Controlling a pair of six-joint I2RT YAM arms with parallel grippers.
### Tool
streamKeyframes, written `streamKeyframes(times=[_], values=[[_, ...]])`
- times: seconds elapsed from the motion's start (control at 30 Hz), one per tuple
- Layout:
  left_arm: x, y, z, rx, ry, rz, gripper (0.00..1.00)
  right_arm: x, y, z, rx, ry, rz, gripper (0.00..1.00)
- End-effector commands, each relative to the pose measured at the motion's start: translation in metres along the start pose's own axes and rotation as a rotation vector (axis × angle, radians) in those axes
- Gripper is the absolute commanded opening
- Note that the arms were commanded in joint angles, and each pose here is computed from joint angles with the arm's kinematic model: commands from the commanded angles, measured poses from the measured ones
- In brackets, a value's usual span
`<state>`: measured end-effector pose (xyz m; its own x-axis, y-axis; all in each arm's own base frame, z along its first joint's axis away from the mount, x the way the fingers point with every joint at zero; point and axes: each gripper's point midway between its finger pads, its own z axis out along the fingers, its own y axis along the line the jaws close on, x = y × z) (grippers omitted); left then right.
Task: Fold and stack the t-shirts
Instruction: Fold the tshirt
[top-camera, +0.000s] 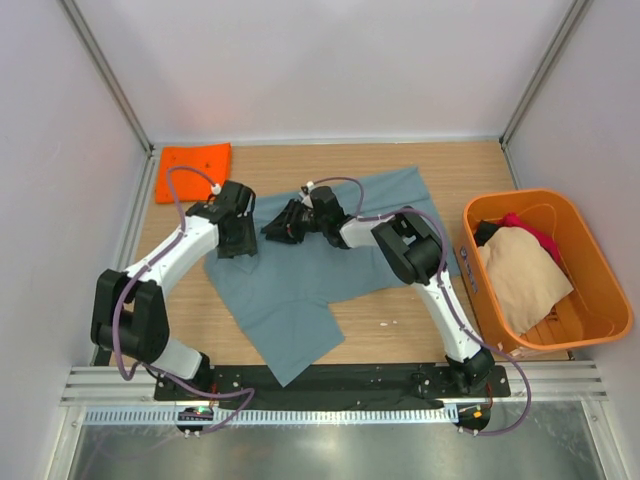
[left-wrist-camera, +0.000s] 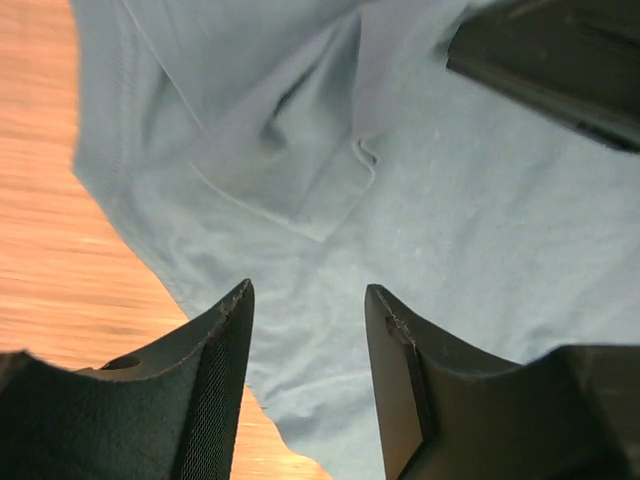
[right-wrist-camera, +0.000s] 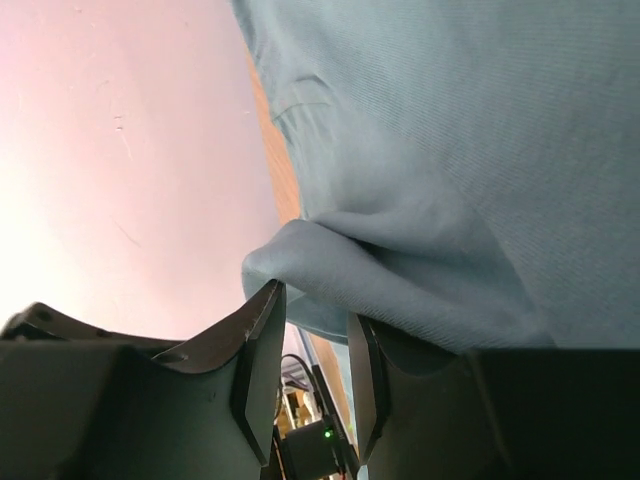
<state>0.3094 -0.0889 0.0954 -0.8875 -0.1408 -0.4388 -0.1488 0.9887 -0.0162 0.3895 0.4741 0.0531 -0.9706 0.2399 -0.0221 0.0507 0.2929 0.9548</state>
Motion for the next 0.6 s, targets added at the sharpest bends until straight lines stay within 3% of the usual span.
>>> streamKeyframes(times=[0.0,0.17,0.27,0.33,0.57], values=[[0.001,-0.017,0.003,0.101,-0.03,-0.092,0.5,0.001,0.037,-0.008,-0.033,-0.009,-0.054,0.37],[0.002,-0.017,0.029,0.067,-0.02,-0.1,0.56,0.006,0.041,-0.025,0.058,0.015,-0.119,0.37],[0.008,-0.006,0.032,-0.021,0.015,-0.189,0.51,0.01,0.036,-0.033,0.103,0.036,-0.187,0.37],[0.014,-0.003,0.029,-0.031,0.023,-0.23,0.53,0.014,0.035,-0.033,0.104,0.06,-0.205,0.37],[0.032,0.007,0.03,0.072,0.027,-0.39,0.57,0.019,0.036,-0.036,0.093,0.083,-0.24,0.37]])
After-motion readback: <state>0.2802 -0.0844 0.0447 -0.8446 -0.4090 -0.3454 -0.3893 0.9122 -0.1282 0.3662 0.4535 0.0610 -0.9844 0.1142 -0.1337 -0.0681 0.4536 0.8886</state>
